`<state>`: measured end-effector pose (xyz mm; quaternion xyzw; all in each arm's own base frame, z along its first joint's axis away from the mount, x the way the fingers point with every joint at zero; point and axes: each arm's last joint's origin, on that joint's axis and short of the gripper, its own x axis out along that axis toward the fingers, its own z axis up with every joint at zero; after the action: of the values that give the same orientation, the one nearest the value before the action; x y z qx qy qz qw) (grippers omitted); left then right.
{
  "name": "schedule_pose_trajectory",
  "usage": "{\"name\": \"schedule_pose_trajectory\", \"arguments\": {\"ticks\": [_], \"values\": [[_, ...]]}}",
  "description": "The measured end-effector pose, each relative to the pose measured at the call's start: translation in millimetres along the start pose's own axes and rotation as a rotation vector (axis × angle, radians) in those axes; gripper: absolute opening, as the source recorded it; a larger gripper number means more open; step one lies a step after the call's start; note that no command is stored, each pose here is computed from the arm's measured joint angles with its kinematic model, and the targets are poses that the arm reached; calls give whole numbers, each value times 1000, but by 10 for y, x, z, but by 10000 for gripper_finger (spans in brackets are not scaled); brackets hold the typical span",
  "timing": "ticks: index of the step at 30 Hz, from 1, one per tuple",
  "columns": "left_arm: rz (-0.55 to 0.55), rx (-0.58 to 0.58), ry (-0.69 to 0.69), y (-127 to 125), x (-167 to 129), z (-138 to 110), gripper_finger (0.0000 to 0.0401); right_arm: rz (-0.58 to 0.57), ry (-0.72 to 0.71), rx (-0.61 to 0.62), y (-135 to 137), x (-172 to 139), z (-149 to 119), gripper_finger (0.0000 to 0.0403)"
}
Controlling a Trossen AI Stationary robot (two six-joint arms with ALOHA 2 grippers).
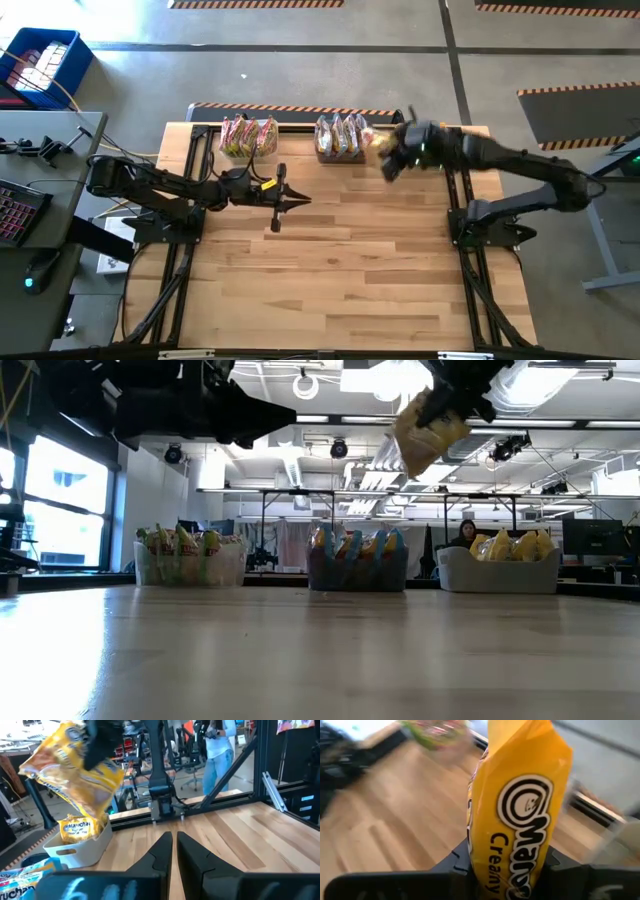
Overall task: Sort Maruchan noodles
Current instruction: Put the yellow noodle pack into the gray bin
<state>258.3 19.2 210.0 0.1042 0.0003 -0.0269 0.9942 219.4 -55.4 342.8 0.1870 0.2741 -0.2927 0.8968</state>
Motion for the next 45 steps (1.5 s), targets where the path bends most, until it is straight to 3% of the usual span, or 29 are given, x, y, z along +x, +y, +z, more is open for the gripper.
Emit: {"name": "schedule_pose_trajectory", "arguments": {"ticks": [4,9,23,38,45], "values": [[-2,-1,7,-1,0,-6,16,-105,121,101,-383,-64,246,84],[-2,-4,11,-2,0,-10,16,-235,276,201,-839,66,355,84],[-7,-30,36,-7,-1,-34,16,-310,628,472,-1907,884,179,84],[-11,-33,57,-12,-2,-56,16,-335,788,529,-2262,1359,-19,86],[-12,-33,61,-14,-1,-60,16,-328,773,477,-2266,1396,-11,144]]}}
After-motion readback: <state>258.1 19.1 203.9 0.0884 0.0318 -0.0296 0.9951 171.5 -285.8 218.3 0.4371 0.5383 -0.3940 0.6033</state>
